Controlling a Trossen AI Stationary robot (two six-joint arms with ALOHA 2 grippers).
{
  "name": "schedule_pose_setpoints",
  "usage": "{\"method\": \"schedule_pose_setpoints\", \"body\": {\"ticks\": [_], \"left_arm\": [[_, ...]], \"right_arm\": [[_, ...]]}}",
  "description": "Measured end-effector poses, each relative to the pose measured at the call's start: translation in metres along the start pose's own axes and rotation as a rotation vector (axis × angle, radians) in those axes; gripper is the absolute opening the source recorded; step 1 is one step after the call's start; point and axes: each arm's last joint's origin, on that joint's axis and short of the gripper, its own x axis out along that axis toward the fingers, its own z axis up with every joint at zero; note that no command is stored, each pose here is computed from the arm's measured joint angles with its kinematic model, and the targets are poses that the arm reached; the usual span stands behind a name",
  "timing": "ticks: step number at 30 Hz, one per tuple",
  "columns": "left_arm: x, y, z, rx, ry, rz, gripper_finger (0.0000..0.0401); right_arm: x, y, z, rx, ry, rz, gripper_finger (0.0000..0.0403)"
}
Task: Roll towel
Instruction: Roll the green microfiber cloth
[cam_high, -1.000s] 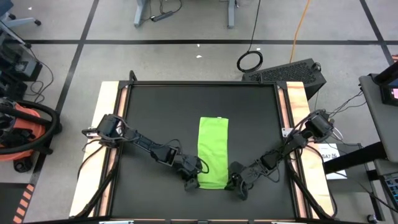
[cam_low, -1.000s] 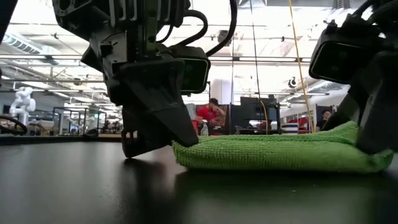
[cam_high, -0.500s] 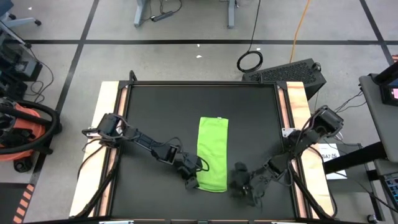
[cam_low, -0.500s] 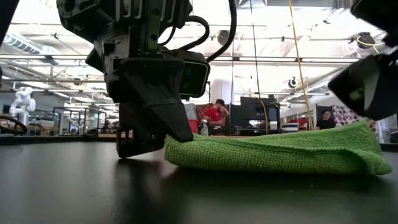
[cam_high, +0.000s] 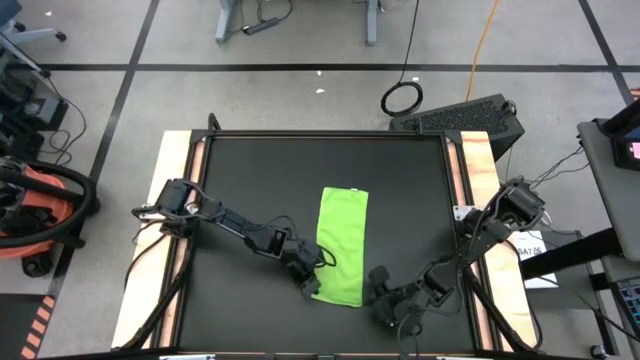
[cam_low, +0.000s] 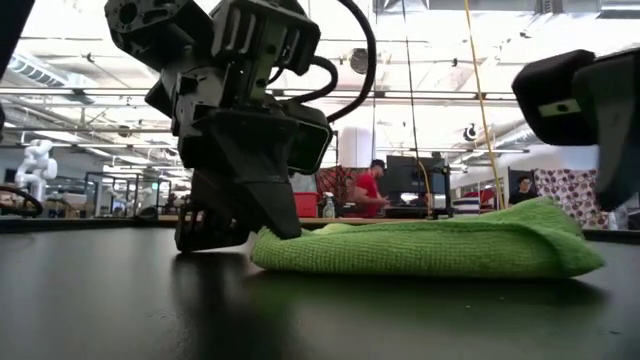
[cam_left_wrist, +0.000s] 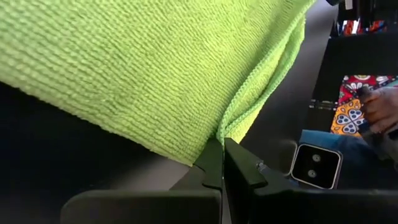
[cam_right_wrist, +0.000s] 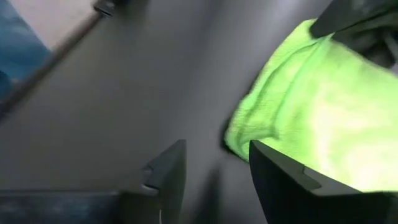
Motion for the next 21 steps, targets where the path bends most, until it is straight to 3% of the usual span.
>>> {"method": "schedule_pose_setpoints", "body": {"ticks": [9,21], "left_arm": [[-0.005,0.009,0.006,-0.081,0.000,0.041,0.0001],[-0.008,0.013,0.009,-0.142,0.006,0.052,0.0001]], "right_arm": [[0.004,-0.011,0.003,-0.101,-0.009,-0.035,0.0157],[0.028,-0.015,-0.004,-0.106,-0.020,-0.088,0.0157]]}}
